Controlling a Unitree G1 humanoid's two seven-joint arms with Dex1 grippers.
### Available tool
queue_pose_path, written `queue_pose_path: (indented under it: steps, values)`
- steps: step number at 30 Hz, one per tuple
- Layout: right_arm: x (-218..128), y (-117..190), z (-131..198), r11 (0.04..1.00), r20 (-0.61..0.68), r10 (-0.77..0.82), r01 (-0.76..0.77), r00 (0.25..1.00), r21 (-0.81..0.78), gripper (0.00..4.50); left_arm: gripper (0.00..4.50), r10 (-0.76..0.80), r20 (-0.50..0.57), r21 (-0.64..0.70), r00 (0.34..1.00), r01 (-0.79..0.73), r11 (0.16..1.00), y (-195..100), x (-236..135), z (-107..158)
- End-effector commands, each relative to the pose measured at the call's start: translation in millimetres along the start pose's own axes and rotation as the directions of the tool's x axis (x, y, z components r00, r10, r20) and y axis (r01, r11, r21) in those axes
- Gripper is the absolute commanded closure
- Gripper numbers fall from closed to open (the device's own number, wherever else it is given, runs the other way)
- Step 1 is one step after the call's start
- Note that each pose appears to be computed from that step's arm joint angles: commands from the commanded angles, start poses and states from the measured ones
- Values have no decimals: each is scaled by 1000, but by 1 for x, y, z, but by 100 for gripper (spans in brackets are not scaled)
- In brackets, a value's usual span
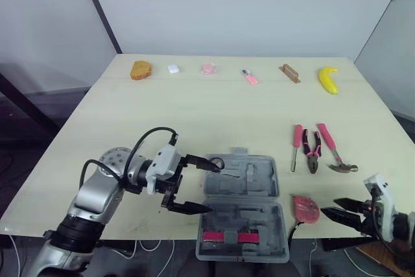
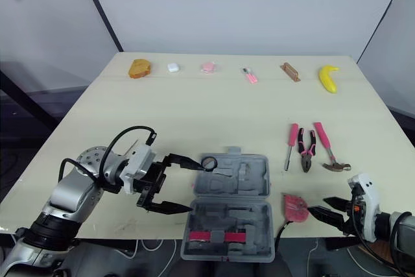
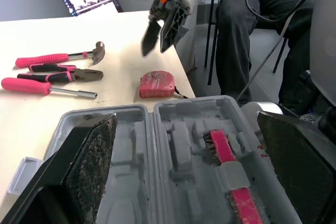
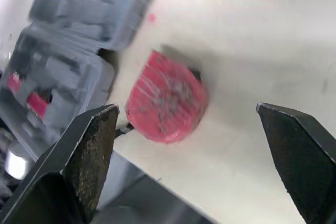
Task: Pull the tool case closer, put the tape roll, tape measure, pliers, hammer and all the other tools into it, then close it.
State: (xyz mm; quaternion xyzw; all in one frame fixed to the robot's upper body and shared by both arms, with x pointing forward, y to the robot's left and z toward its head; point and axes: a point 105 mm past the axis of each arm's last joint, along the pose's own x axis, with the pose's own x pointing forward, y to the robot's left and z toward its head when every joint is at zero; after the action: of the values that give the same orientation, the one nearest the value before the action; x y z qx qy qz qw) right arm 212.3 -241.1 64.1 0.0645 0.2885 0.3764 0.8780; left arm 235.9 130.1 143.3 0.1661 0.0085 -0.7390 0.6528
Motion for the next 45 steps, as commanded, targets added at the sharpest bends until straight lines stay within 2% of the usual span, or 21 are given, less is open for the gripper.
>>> queue_pose_path:
  steps: [1,4,8,17,23,27,32,37,41,45]
  values:
    - [13,16,7,943,28,135,-120,990,-310,8,0,-2,12,61,1000,2,998,-1,-5,15]
    - [24,16,-4,842,-42,202,-195,979,-503,8,0,3,11,66,1000,-4,998,-2,-5,17]
    - [31,3,-19,719,-136,205,-244,969,-651,8,0,23,16,72,1000,-24,997,-2,-6,19]
    - [38,-17,-27,656,-191,201,-277,961,-702,8,0,50,1,68,999,-50,996,-4,-9,16]
    - [47,-16,-18,659,-156,214,-260,964,-706,8,0,53,-3,67,999,-53,996,-5,-9,16]
    - [46,-15,-12,708,-114,220,-239,969,-664,8,0,53,-8,66,999,-52,996,-5,-9,14]
    - [47,-12,-17,733,-133,207,-243,969,-635,8,0,49,-10,64,999,-48,997,-6,-8,12]
    - [48,-19,-17,773,-103,121,-159,987,-615,8,0,41,-8,63,999,-41,997,-6,-8,12]
    - [44,-18,-17,764,-94,90,-129,991,-632,8,0,31,-4,61,999,-31,998,-8,-7,12]
    - [42,-14,-9,809,-14,62,-58,998,-585,8,0,18,-1,61,1000,-18,998,-7,-6,11]
